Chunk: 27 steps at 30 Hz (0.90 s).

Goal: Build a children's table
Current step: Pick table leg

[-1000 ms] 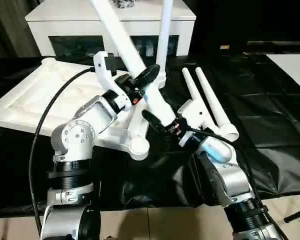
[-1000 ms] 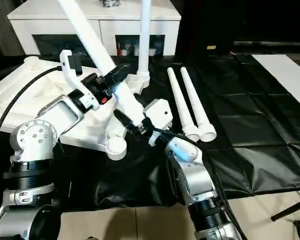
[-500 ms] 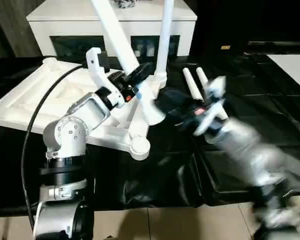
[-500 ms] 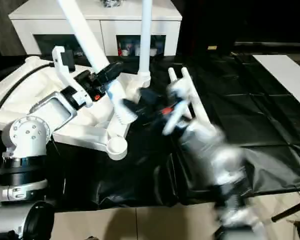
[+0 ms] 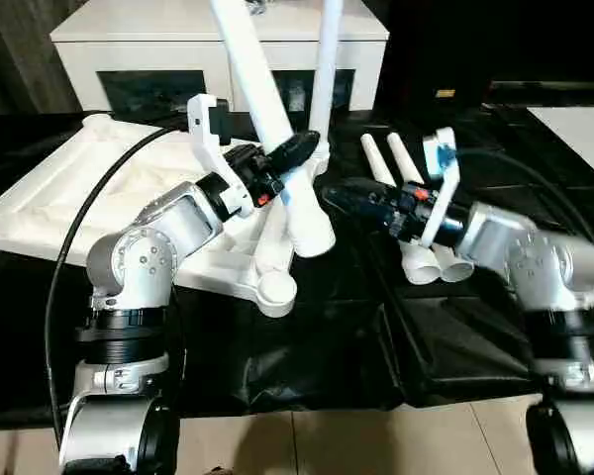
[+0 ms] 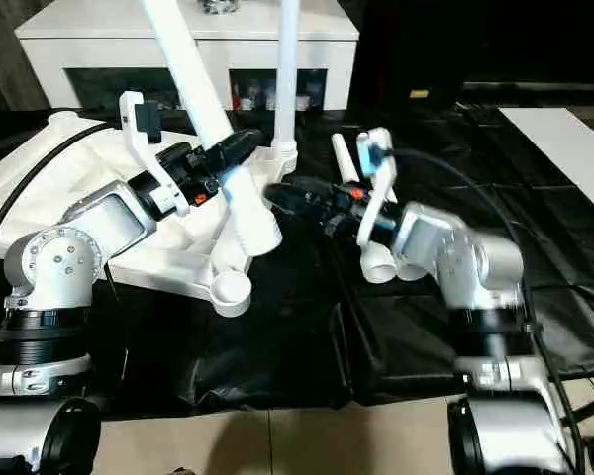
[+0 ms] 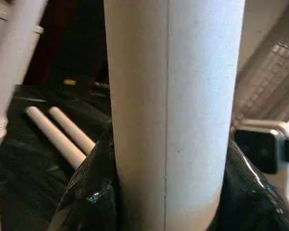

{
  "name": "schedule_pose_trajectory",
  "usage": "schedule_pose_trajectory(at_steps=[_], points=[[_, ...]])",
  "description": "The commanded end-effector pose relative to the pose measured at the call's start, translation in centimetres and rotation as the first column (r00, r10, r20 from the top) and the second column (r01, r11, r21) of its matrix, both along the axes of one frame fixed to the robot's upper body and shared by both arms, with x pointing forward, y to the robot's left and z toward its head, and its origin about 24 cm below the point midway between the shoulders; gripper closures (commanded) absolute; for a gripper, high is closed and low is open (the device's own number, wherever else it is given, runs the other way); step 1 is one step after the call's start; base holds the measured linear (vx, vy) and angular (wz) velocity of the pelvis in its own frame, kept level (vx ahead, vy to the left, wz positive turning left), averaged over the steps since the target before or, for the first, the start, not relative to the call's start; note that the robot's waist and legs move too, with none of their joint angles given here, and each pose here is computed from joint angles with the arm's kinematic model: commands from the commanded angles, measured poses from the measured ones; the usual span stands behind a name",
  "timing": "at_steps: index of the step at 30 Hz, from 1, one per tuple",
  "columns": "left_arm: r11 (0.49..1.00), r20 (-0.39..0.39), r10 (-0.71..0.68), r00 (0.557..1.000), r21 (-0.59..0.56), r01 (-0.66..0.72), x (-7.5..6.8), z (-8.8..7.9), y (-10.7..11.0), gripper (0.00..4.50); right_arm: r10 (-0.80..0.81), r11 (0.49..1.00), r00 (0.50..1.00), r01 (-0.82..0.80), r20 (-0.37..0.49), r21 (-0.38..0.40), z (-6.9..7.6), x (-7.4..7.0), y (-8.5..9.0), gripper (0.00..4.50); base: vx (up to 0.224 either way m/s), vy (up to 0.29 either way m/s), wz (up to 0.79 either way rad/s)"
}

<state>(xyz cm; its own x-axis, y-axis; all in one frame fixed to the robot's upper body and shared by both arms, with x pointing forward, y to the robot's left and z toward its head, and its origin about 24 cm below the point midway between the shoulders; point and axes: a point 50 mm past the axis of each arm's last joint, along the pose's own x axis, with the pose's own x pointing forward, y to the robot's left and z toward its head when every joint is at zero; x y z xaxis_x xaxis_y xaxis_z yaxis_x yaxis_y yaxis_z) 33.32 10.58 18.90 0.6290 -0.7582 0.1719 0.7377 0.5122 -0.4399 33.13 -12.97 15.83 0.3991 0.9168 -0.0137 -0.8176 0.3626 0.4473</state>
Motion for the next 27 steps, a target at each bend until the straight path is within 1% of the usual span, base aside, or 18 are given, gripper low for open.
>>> schedule_pose_trajectory(at_steps=[1, 2, 3, 4, 5, 7, 9, 13, 16, 17, 21, 22, 23, 27], points=[[0.997, 0.029, -0.073, 0.997, 0.018, 0.073, -0.7, 0.3, -0.6, 2.53, 0.056, 0.998, 0.998, -0.056, 0.011, -0.032, 0.3, -0.2, 0.6, 0.57, 0.000, 0.000, 0.00], [0.992, 0.040, -0.116, 0.992, 0.044, 0.115, -1.0, 0.1, -0.9, 2.53, 0.090, 0.994, 0.996, -0.090, 0.015, -0.055, 0.2, -0.4, 1.0, 0.57, 0.000, 0.000, 0.00], [0.991, 0.043, -0.124, 0.991, 0.048, 0.122, -1.0, 0.1, -0.9, 2.53, 0.097, 0.994, 0.995, -0.096, 0.015, -0.058, 0.2, -0.4, 1.0, 0.57, 0.000, 0.000, 0.00], [0.983, 0.055, -0.171, 0.984, 0.074, 0.166, -1.4, 0.0, -1.2, 2.53, 0.136, 0.988, 0.991, -0.134, 0.016, -0.081, 0.0, -0.5, 1.4, 0.57, 0.000, 0.000, 0.00], [0.983, 0.055, -0.171, 0.984, 0.074, 0.166, -1.4, 0.0, -1.2, 2.53, 0.136, 0.988, 0.991, -0.134, 0.016, -0.081, 0.0, -0.5, 1.4, 0.57, 0.000, 0.000, 0.00], [0.969, 0.067, -0.227, 0.971, 0.111, 0.219, -1.7, -0.1, -1.5, 2.54, 0.189, 0.976, 0.982, -0.185, 0.024, -0.114, 0.0, -0.5, 1.9, 0.57, 0.000, 0.000, 0.00], [0.967, 0.069, -0.235, 0.969, 0.119, 0.226, -1.8, -0.1, -1.5, 2.54, 0.200, 0.974, 0.980, -0.195, 0.026, -0.118, 0.0, -0.5, 2.0, 0.57, 0.000, 0.000, 0.00], [0.952, 0.077, -0.281, 0.957, 0.150, 0.267, -2.1, -0.1, -1.7, 2.54, 0.273, 0.955, 0.961, -0.264, 0.046, -0.138, 0.4, -0.7, 2.5, 0.57, 0.000, 0.000, 0.00], [0.944, 0.082, -0.307, 0.948, 0.151, 0.292, -2.3, -0.1, -1.8, 2.54, 0.308, 0.942, 0.950, -0.298, 0.048, -0.151, 0.4, -0.8, 2.7, 0.57, 0.000, 0.000, 0.00], [0.935, 0.087, -0.334, 0.939, 0.158, 0.318, -2.6, -0.1, -2.0, 2.54, 0.334, 0.933, 0.942, -0.322, 0.047, -0.161, 0.4, -0.9, 2.8, 0.57, 0.000, 0.000, 0.00], [0.923, 0.092, -0.364, 0.927, 0.167, 0.347, -2.9, -0.2, -2.1, 2.54, 0.361, 0.922, 0.931, -0.349, 0.047, -0.170, 0.4, -0.9, 2.9, 0.57, 0.000, 0.000, 0.00], [0.922, 0.092, -0.368, 0.925, 0.167, 0.350, -2.9, -0.2, -2.1, 2.54, 0.367, 0.919, 0.929, -0.355, 0.046, -0.171, 0.4, -0.9, 2.9, 0.74, 0.000, 0.000, 0.00], [0.919, 0.092, -0.375, 0.923, 0.167, 0.357, -3.0, -0.2, -2.1, 2.54, 0.373, 0.917, 0.927, -0.360, 0.045, -0.172, 0.4, -0.9, 2.9, 0.74, 0.000, 0.000, 0.00], [0.907, 0.097, -0.405, 0.909, 0.171, 0.386, -3.3, -0.2, -2.2, 2.54, 0.390, 0.910, 0.920, -0.377, 0.042, -0.174, 0.3, -0.9, 2.9, 1.16, 0.000, 0.000, 0.00]])
